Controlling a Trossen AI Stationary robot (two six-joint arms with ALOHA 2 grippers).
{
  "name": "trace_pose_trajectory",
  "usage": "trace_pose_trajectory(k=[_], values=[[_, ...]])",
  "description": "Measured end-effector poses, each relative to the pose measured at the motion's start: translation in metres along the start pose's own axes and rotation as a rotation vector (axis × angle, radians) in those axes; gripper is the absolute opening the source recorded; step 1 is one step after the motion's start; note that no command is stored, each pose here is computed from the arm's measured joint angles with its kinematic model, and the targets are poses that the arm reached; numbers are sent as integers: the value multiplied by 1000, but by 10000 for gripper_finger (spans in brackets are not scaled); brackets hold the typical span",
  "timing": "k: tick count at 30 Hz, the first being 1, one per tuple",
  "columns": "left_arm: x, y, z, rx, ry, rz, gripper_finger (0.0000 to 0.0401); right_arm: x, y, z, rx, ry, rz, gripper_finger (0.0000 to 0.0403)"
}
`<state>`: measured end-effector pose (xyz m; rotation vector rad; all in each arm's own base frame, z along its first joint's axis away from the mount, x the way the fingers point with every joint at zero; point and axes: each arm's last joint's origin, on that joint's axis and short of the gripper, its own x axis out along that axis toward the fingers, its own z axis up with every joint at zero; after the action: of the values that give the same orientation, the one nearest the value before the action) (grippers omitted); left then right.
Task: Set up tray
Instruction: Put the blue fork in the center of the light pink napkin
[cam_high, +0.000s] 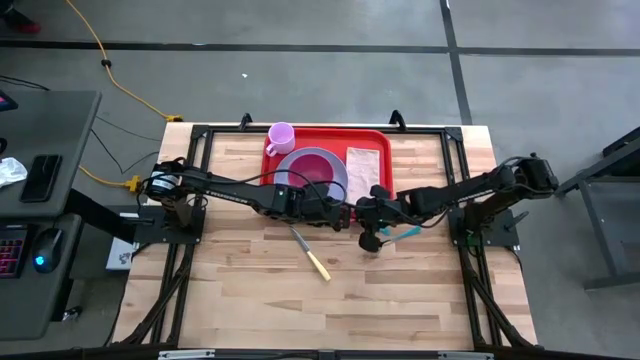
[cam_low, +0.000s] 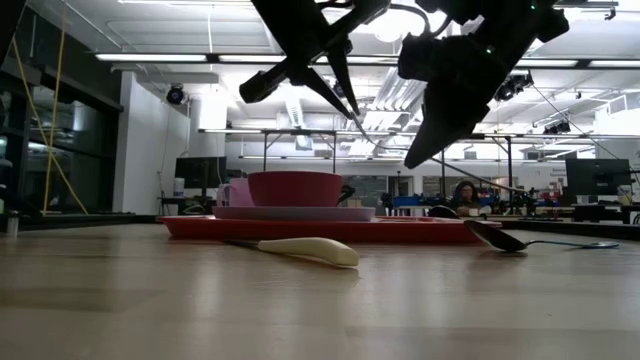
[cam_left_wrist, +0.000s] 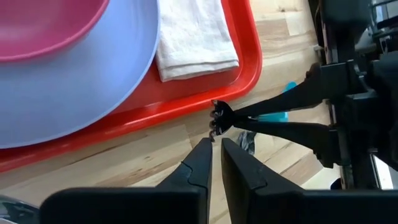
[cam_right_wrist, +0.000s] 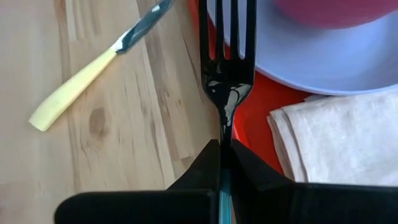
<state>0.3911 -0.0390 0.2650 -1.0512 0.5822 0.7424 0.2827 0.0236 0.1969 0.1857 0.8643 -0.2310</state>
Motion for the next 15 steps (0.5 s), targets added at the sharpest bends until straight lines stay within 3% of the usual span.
trace_pose_trajectory(k=[15], values=[[7, 6, 22, 43, -59, 33, 86, 2, -14, 0, 49, 42, -36, 0]])
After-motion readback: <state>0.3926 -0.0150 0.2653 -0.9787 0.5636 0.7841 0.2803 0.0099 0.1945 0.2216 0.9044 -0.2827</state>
